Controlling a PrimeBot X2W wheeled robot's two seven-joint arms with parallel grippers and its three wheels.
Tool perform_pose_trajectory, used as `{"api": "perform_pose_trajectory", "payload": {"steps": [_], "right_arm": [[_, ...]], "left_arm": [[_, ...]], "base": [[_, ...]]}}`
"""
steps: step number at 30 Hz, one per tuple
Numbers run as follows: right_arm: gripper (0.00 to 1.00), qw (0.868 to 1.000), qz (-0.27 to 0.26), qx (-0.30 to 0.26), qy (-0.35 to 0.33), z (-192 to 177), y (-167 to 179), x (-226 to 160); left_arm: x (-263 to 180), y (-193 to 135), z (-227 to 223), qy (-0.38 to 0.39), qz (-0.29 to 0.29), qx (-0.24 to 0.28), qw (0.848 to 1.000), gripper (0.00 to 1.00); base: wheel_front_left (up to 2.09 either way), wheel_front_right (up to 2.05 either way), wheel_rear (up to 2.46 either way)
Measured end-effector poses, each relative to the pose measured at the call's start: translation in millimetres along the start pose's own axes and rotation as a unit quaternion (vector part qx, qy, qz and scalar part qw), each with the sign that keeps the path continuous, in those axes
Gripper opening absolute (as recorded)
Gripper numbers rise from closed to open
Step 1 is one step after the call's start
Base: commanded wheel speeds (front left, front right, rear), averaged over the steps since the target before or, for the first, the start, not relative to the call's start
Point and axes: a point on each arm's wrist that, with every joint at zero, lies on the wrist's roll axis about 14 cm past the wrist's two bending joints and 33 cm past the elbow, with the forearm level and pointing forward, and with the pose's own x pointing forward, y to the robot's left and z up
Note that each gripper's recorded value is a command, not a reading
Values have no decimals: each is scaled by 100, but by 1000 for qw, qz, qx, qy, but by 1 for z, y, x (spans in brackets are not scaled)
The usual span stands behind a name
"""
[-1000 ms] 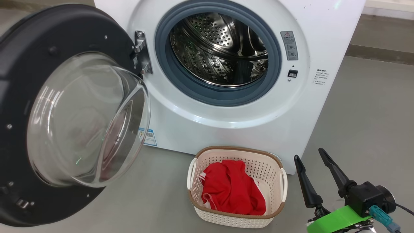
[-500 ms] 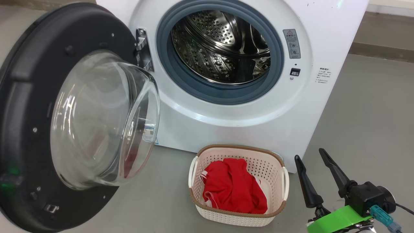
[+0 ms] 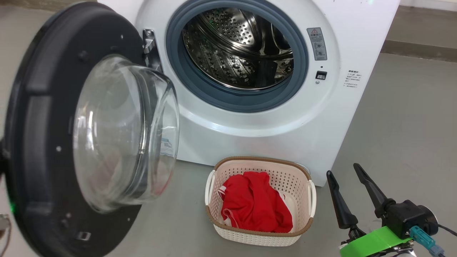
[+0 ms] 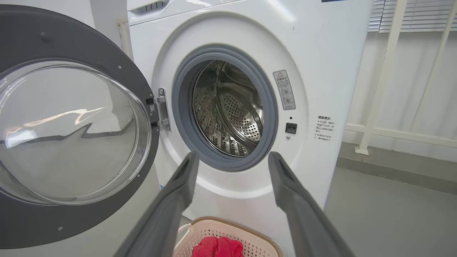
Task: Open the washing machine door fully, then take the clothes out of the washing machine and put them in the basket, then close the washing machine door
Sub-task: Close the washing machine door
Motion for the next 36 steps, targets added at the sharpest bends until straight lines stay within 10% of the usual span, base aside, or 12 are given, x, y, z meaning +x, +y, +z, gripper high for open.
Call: {"api": "perform_pose_trajectory", "payload": {"steps": [36], "right_arm": [[100,999,-50,1,-4,3,-30,-18]], "left_arm": [[10,-24,-129,143,-37,-10,989,0]], "base": [[0,0,0]]}}
